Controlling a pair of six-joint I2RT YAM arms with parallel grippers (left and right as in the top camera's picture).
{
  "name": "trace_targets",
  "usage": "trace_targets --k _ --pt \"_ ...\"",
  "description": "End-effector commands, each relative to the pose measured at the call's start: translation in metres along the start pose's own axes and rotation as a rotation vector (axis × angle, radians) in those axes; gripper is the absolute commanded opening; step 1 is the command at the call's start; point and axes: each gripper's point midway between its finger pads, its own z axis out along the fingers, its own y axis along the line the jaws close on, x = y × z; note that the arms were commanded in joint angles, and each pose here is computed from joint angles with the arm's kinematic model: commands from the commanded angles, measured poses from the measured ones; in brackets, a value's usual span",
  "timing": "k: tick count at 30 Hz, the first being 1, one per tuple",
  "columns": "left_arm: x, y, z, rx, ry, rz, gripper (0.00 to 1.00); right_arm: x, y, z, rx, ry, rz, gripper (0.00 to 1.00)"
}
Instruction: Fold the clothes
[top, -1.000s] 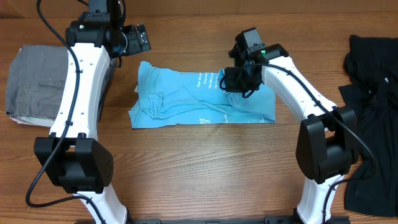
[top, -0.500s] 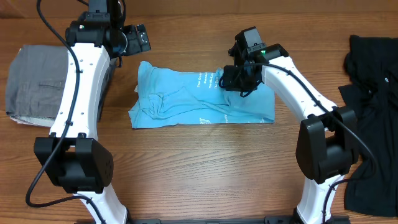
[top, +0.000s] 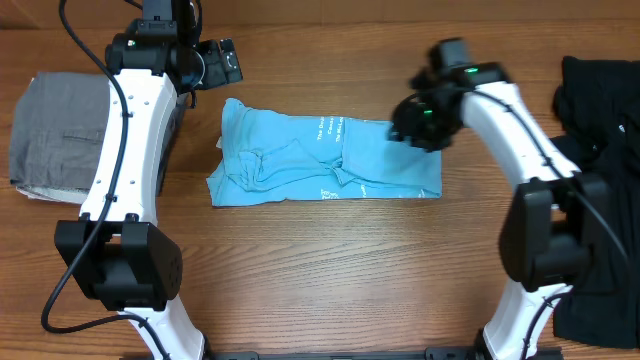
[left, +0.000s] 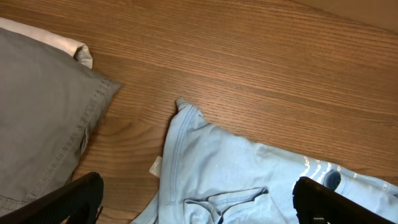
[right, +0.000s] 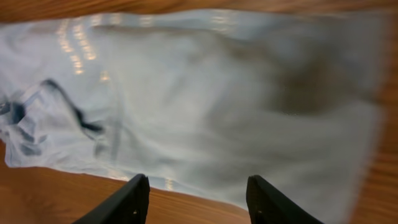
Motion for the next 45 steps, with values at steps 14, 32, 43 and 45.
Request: trace_targets --k 14,32,43,45 --pt "0.0 0.0 0.004 -0.007 0.004 -0.007 1.0 -0.001 -0.088 0.02 0.035 -0.035 0.099 0.52" --pt "0.0 0.0 0.004 -0.007 0.004 -0.007 1.0 -0.006 -0.108 0.033 0.032 -0.095 0.117 0.04" --pt "0.0 0.0 0.004 -0.007 0.004 -0.007 1.0 -0.036 -0.195 -0.074 0.071 -0.214 0.365 0.04" --pt "0.0 0.0 0.004 -0.007 0.004 -0.007 1.0 -0.041 -0.205 -0.093 0.067 -0.243 0.392 0.04"
